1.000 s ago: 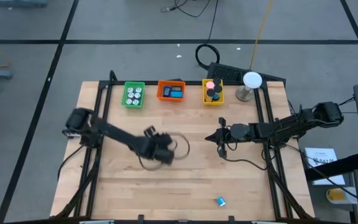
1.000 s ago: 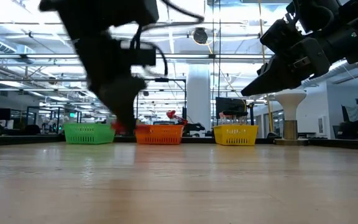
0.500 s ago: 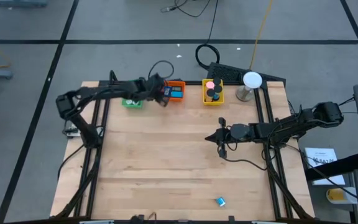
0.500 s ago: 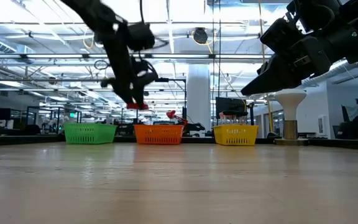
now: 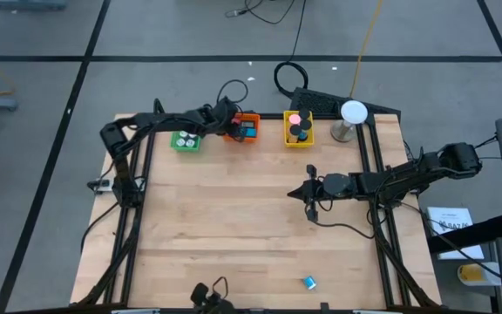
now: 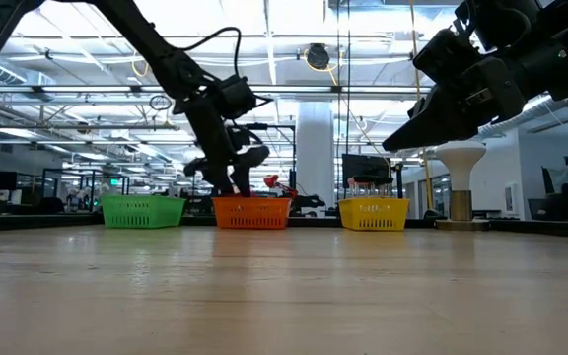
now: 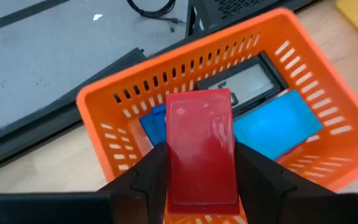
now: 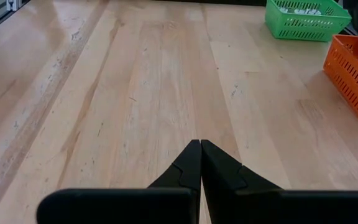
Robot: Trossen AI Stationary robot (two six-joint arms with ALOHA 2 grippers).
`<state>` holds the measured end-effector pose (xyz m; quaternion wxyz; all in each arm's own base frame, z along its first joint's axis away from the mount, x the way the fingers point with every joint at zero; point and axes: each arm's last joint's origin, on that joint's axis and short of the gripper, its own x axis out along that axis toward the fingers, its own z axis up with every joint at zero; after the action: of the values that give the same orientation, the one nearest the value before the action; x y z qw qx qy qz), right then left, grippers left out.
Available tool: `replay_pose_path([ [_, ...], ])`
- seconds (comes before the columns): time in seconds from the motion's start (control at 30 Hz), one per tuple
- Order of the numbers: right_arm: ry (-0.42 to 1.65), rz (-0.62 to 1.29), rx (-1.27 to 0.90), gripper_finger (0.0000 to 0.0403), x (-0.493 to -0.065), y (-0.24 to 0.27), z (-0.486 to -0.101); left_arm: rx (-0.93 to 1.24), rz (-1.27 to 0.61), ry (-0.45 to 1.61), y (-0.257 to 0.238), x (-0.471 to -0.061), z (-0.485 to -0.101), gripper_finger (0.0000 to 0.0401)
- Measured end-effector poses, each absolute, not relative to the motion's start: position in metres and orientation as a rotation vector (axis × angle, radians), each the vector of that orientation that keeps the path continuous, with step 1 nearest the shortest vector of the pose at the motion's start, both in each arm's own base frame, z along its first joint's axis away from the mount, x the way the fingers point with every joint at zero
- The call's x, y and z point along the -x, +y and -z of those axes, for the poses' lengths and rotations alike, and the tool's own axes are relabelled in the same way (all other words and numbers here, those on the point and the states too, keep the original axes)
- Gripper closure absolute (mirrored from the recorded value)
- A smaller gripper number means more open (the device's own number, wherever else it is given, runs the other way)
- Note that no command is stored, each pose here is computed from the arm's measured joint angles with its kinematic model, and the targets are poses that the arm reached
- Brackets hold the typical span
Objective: Pick & Place Office items
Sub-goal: Put the red digital clock into the orange bin, then put the blue charger adaptor into the green bin
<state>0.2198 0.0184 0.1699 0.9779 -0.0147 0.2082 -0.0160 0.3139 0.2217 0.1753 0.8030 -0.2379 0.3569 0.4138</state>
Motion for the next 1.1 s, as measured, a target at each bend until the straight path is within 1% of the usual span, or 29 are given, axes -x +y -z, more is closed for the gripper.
replay_pose_path([
  [0.07,0.419,0.033,0.027,0.0402,-0.22,0.018,-0.17,0.51,-0.885,0.761,0.222,-0.315,-0.174,0.0248],
  [0.1,0.42,0.033,0.027,0.0402,-0.22,0.018,-0.17,0.509,-0.886,0.758,0.222,-0.315,-0.174,0.0239],
  [0.23,0.419,0.033,0.027,0.0402,-0.22,0.018,-0.17,0.498,-0.883,0.761,0.222,-0.315,-0.175,0.0165],
  [0.3,0.419,0.033,0.027,0.0402,-0.22,0.018,-0.17,0.488,-0.877,0.765,0.222,-0.315,-0.175,0.0137],
  [0.37,0.419,0.033,0.025,0.0402,-0.22,0.018,-0.17,0.467,-0.869,0.779,0.221,-0.313,-0.179,0.0124],
  [0.43,0.423,0.037,0.009,0.0402,-0.22,0.018,-0.17,0.428,-0.859,0.789,0.217,-0.311,-0.187,0.0126],
  [0.53,0.459,0.047,-0.027,0.0402,-0.218,0.018,-0.167,0.343,-0.847,0.78,0.2,-0.31,-0.203,0.0162],
  [0.63,0.517,0.077,-0.069,0.0401,-0.214,0.018,-0.162,0.262,-0.758,0.742,0.17,-0.309,-0.211,0.0223],
  [0.77,0.608,0.149,-0.099,0.0401,-0.208,0.026,-0.158,0.143,-0.547,0.624,0.119,-0.305,-0.206,0.031],
  [0.9,0.71,0.197,-0.156,0.0401,-0.204,0.046,-0.163,0.076,-0.348,0.514,0.068,-0.296,-0.188,0.0383],
  [0.97,0.744,0.22,-0.196,0.0401,-0.201,0.059,-0.171,0.052,-0.284,0.456,0.047,-0.291,-0.18,0.0394],
  [1.1,0.799,0.27,-0.297,0.0401,-0.196,0.09,-0.19,0.005,-0.181,0.374,0.018,-0.285,-0.169,0.0376],
])
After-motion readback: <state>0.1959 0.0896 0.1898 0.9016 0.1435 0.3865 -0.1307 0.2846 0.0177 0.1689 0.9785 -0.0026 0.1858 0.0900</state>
